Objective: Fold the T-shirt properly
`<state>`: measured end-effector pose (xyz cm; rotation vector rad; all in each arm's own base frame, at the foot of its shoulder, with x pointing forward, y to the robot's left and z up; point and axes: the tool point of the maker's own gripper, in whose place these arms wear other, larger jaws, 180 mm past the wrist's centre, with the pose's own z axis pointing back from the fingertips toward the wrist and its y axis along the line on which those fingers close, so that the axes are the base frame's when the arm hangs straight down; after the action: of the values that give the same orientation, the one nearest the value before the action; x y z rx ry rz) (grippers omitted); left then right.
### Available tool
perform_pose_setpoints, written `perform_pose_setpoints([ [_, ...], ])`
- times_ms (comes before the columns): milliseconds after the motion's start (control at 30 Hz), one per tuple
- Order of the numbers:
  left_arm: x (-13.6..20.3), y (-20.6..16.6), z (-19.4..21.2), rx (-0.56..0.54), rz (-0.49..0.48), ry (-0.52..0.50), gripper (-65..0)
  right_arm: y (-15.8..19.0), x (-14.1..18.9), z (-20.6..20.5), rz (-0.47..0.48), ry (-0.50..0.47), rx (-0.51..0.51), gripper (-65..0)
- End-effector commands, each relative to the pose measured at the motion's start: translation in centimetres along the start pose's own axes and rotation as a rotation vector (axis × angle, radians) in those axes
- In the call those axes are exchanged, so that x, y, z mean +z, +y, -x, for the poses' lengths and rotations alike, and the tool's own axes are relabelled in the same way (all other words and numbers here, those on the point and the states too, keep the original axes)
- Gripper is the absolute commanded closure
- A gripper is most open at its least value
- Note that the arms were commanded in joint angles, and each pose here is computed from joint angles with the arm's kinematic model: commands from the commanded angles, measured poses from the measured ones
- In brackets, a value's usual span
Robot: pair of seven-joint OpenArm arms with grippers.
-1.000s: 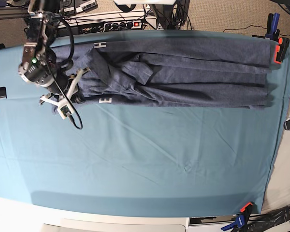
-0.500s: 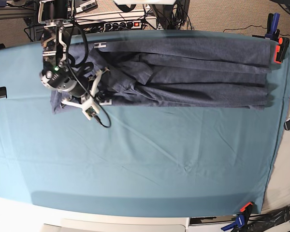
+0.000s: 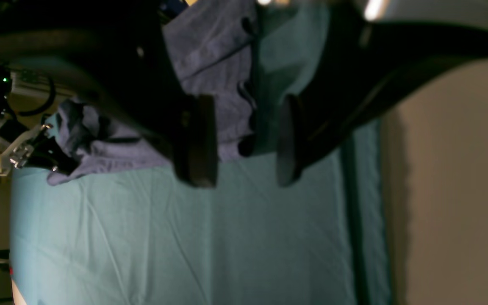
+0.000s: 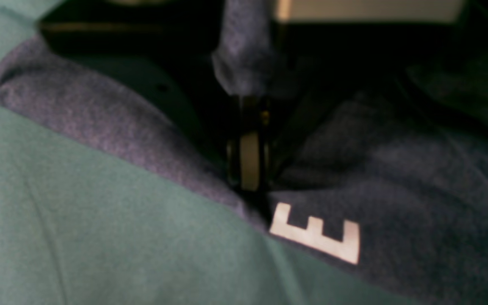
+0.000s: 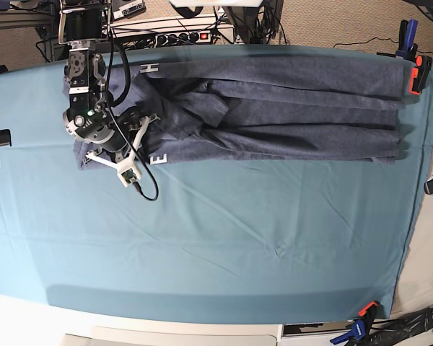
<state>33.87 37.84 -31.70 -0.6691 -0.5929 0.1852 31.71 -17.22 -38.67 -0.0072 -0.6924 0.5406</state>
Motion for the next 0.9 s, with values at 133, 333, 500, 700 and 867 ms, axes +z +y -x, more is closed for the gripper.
perform_pose_setpoints([
  [133,1.3,-0.6,-2.1,-0.025,0.007,-0.061,-25.5,0.1,0.3,-3.1,-0.011,-0.129,-0.042,0.0],
  [333,1.3,-0.6,-2.6,-0.025,0.008,-0.085,-25.6,2.8,1.2,-5.6,-0.118,-0.212,-0.076,0.0],
  [500,1.1,0.1,-2.4,-0.024,-0.025,-0.093,-25.6,3.5,3.9,-9.2,-0.110,-0.321,-0.032,-9.7],
  [700,0.8,2.0,1.2,0.045,-0.060,-0.026,-25.6,3.8,6.5,-11.8,-0.079,-0.404,0.015,-9.7],
  [867,0.8,3.3,5.1,0.102,-0.068,0.043,-29.5,3.8,6.5,-11.6,-0.078,-0.395,0.017,-9.7],
])
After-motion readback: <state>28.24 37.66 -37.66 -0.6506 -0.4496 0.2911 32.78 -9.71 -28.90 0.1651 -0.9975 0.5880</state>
